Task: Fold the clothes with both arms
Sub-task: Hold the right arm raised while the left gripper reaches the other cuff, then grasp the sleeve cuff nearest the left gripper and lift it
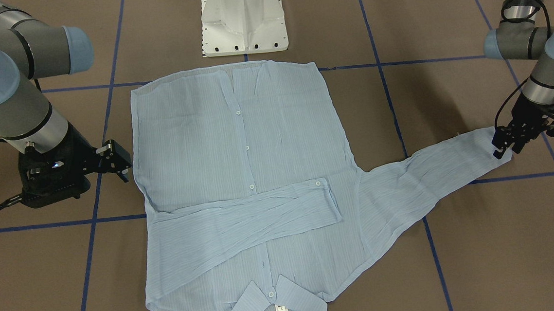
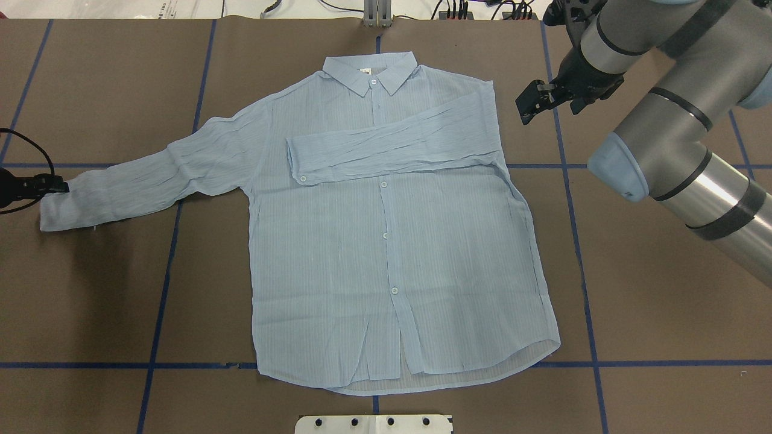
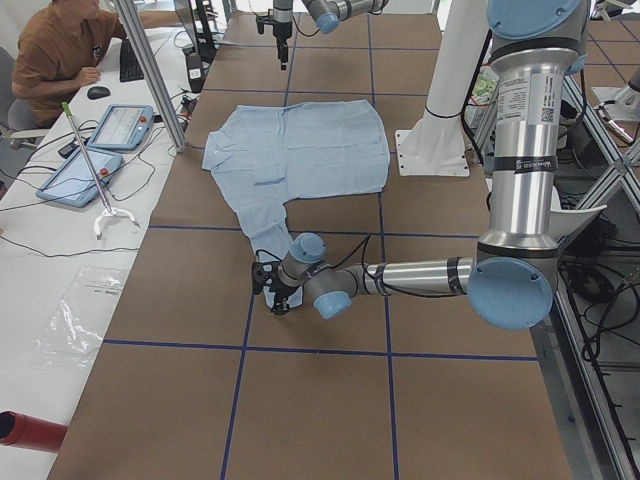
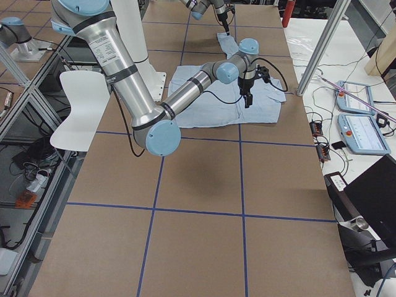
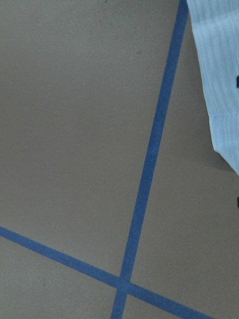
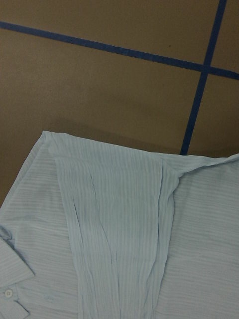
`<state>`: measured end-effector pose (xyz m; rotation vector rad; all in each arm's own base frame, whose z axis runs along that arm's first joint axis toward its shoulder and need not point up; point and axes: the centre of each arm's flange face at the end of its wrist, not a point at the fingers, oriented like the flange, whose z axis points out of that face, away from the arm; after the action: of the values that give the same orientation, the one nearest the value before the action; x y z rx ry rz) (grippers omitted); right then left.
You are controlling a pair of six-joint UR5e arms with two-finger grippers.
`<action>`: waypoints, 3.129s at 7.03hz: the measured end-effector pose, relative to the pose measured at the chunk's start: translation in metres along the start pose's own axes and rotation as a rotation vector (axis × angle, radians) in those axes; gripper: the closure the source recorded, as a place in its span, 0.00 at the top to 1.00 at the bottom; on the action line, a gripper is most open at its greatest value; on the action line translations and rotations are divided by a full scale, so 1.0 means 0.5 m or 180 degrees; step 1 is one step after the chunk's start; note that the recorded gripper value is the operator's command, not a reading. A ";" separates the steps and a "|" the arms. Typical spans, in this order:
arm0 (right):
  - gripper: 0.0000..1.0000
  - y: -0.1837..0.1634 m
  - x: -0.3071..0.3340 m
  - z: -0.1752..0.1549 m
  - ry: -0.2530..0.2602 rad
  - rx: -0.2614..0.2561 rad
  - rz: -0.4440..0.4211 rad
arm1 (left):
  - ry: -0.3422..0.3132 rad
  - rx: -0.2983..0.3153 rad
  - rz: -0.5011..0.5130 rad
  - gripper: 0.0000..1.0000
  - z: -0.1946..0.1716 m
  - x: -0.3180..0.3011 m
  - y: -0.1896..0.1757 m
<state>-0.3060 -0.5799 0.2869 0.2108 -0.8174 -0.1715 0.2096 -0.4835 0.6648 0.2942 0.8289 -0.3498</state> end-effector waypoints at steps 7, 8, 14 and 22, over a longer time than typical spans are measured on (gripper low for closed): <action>1.00 0.000 0.005 -0.002 0.0004 0.0002 0.0015 | 0.0006 -0.0015 0.0056 0.57 -0.016 -0.014 0.008; 1.00 0.000 0.005 -0.001 0.0008 0.0001 0.0018 | 0.0000 -0.0015 0.0055 0.55 -0.015 -0.015 0.009; 1.00 0.003 0.016 0.008 0.0033 -0.0011 0.0037 | -0.0016 -0.0022 0.0051 0.28 -0.012 -0.015 0.013; 1.00 0.060 0.086 0.026 0.0082 -0.0093 0.0117 | 0.0320 -0.0351 0.0073 0.00 -0.181 0.171 0.002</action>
<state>-0.2849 -0.5626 0.3334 0.1702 -0.7923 -0.1459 0.2033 -0.4636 0.5421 0.2196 0.9397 -0.2684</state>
